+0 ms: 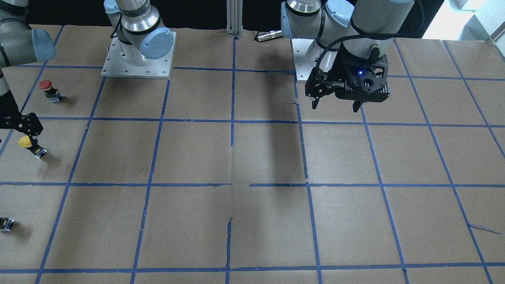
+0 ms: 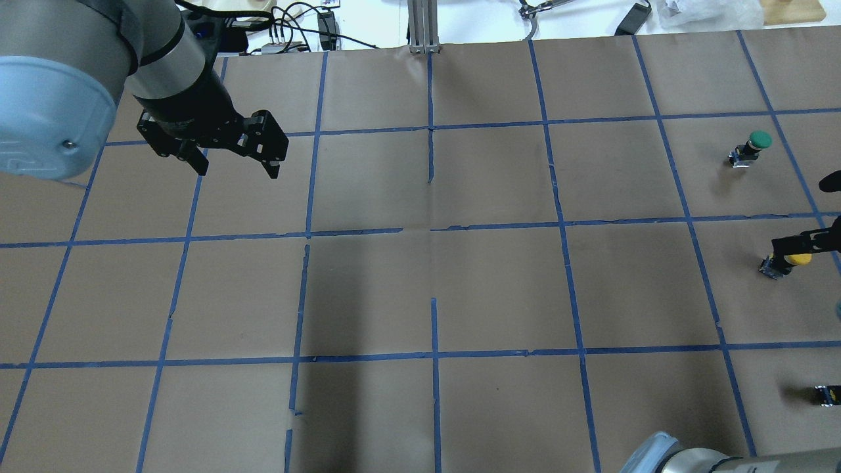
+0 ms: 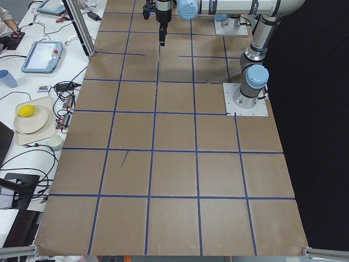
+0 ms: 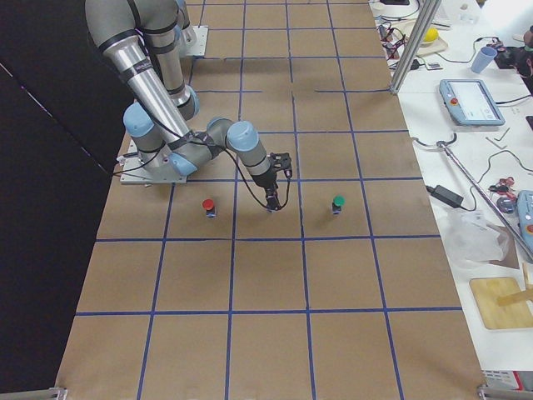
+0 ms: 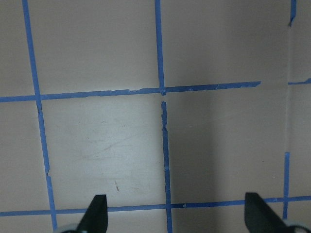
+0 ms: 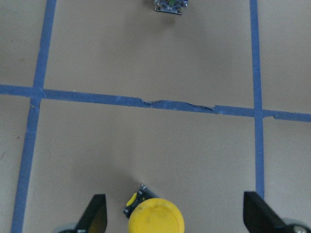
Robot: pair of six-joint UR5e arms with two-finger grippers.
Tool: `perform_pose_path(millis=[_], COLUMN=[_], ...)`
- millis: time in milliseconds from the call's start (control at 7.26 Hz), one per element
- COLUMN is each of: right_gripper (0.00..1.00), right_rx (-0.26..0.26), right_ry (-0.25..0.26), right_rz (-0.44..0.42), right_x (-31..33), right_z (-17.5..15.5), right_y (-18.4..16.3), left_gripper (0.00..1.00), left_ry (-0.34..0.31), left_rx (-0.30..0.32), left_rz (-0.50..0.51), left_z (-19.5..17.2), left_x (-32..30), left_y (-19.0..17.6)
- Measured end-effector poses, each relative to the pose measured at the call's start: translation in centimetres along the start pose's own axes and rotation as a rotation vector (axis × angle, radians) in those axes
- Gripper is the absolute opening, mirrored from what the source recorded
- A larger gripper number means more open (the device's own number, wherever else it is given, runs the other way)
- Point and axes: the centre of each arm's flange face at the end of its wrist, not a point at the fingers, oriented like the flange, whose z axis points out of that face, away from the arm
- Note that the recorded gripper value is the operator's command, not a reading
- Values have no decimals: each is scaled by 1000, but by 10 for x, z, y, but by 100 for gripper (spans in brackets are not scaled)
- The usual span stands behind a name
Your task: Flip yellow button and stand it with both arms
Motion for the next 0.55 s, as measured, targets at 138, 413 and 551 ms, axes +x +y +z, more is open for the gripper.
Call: perform_pose_path(millis=[138, 413, 551], right_gripper=[100, 100, 100], right_rx=[-48, -144, -207], right_ry=[-56, -134, -136], right_rz=[67, 174, 211], right_x=[10, 7, -11], right_z=[-16, -53, -77], right_y=[-16, -60, -86], left_gripper=[100, 100, 100], left_ry=[0, -2, -2], left_rx=[-10, -11, -9], left_rz=[29, 47, 44], left_z=[-4, -12, -15], left_x=[-1, -2, -4], left_y=[6, 13, 15])
